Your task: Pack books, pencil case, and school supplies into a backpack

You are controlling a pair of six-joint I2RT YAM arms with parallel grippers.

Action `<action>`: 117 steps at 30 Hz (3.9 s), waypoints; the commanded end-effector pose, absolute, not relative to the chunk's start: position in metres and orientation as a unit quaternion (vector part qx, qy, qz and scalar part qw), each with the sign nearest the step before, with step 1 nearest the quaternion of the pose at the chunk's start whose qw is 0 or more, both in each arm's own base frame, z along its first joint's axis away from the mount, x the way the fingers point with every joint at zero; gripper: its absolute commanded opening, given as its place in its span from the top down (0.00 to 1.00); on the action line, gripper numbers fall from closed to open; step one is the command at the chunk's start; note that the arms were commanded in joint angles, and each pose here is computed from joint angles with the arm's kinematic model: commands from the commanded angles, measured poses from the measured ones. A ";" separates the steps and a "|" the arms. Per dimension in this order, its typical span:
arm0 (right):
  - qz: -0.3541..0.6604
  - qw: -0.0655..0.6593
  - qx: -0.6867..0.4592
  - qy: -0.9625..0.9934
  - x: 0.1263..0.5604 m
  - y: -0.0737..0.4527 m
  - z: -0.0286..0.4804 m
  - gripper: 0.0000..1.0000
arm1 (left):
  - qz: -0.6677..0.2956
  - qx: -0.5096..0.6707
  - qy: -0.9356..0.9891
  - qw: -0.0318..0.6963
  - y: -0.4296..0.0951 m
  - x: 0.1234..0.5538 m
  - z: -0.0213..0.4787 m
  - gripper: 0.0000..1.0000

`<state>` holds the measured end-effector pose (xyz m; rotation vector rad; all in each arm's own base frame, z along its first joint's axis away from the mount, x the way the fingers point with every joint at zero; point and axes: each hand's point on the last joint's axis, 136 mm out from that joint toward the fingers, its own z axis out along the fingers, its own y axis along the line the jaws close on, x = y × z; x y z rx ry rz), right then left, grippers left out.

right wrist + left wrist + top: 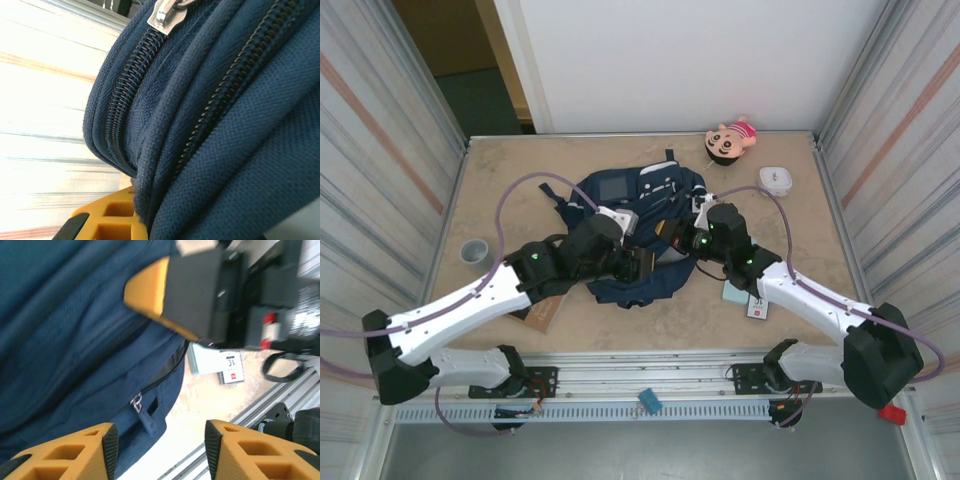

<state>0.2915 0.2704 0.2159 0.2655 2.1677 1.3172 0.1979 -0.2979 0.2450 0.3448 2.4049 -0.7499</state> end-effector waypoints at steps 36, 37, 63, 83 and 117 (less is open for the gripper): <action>0.503 0.337 0.063 0.794 0.303 0.252 0.256 0.95 | -0.290 0.051 0.918 0.265 -0.311 0.207 0.184 1.00; 0.509 0.327 0.064 0.794 0.304 0.249 0.255 0.90 | -0.313 0.058 0.911 0.263 -0.315 0.207 0.185 1.00; 0.543 0.216 0.028 0.811 0.316 0.219 0.248 0.94 | -0.280 0.071 0.904 0.315 -0.249 0.216 0.165 1.00; 0.540 0.243 0.085 0.802 0.311 0.256 0.242 0.88 | -0.338 0.129 0.859 0.362 -0.283 0.234 0.193 1.00; 0.567 0.237 -0.095 0.783 0.324 0.225 0.347 1.00 | -0.190 -0.034 0.888 0.417 -0.137 0.360 0.139 0.71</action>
